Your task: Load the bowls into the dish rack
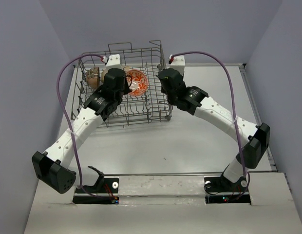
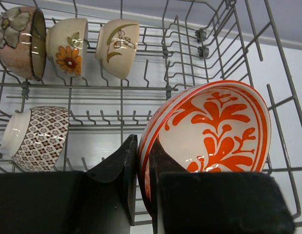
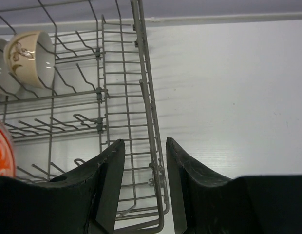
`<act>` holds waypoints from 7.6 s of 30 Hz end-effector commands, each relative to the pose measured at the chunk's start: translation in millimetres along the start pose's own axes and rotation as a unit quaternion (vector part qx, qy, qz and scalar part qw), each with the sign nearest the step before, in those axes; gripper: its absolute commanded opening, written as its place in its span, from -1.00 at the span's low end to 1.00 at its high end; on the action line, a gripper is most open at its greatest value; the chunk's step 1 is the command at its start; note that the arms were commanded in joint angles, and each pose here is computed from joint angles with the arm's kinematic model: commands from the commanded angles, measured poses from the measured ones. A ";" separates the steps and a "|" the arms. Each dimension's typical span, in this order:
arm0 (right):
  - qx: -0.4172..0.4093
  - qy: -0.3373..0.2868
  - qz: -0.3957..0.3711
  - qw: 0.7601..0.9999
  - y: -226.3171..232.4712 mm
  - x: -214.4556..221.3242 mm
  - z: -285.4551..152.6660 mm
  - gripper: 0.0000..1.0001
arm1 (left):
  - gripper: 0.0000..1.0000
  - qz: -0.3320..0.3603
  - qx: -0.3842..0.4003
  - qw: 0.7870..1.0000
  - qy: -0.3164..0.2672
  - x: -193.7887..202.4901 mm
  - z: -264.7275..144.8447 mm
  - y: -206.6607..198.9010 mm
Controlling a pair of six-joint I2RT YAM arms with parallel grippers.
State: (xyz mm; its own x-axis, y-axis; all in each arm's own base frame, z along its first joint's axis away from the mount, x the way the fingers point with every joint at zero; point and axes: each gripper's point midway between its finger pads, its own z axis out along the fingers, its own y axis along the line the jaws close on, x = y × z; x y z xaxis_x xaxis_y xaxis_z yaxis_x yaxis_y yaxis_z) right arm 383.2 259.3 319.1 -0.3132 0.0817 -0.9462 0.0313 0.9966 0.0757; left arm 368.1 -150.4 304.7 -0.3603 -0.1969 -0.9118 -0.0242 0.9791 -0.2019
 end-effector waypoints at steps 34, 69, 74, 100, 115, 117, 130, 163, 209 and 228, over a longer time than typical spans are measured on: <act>-0.056 0.072 0.004 0.996 18.1 63.4 -6.5 -0.98 | -1.00 0.064 -0.201 0.977 -0.041 -46.6 25.7 66.0; -0.109 0.092 -0.004 0.990 48.5 95.2 -55.9 -0.71 | -1.00 0.272 -0.440 0.856 0.006 -32.6 -7.8 118.7; -0.101 0.080 0.004 0.992 41.5 85.8 -59.1 -0.21 | -1.00 0.286 -0.443 0.850 0.003 -32.3 -10.3 116.3; -0.090 0.028 0.029 0.995 14.3 35.3 -80.8 0.07 | -1.00 0.396 -0.486 0.778 0.033 -3.2 -2.0 117.1; -0.087 0.031 0.030 0.995 8.5 42.1 -81.6 0.07 | -1.00 0.421 -0.485 0.765 0.051 14.2 9.7 118.1; -0.087 0.031 0.030 0.995 7.8 42.6 -81.8 0.07 | -1.00 0.424 -0.482 0.765 0.054 17.4 11.9 118.1; -0.084 0.032 0.030 0.995 4.7 47.2 -81.6 0.07 | -1.00 0.442 -0.478 0.756 0.069 30.9 21.1 118.7; -0.087 0.032 0.031 0.995 -3.0 54.2 -84.5 0.09 | -0.90 0.478 -0.470 0.737 0.087 54.9 32.2 112.5; -0.085 0.026 0.032 0.996 -11.6 51.3 -89.0 0.09 | -0.68 0.571 -0.435 0.692 0.078 99.7 40.9 64.0; -0.083 0.030 0.028 0.996 -10.4 55.5 -86.8 0.09 | -0.37 0.567 -0.401 0.714 0.086 115.2 49.4 53.1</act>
State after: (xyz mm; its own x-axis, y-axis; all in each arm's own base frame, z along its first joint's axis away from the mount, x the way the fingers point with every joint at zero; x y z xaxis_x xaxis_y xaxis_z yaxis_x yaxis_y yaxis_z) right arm 282.2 254.6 283.8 -0.4065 0.1032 -0.9078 -0.1182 0.9793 0.1643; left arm 375.5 -101.3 181.0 -0.7170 0.6538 -0.2418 -0.1465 0.1978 0.9692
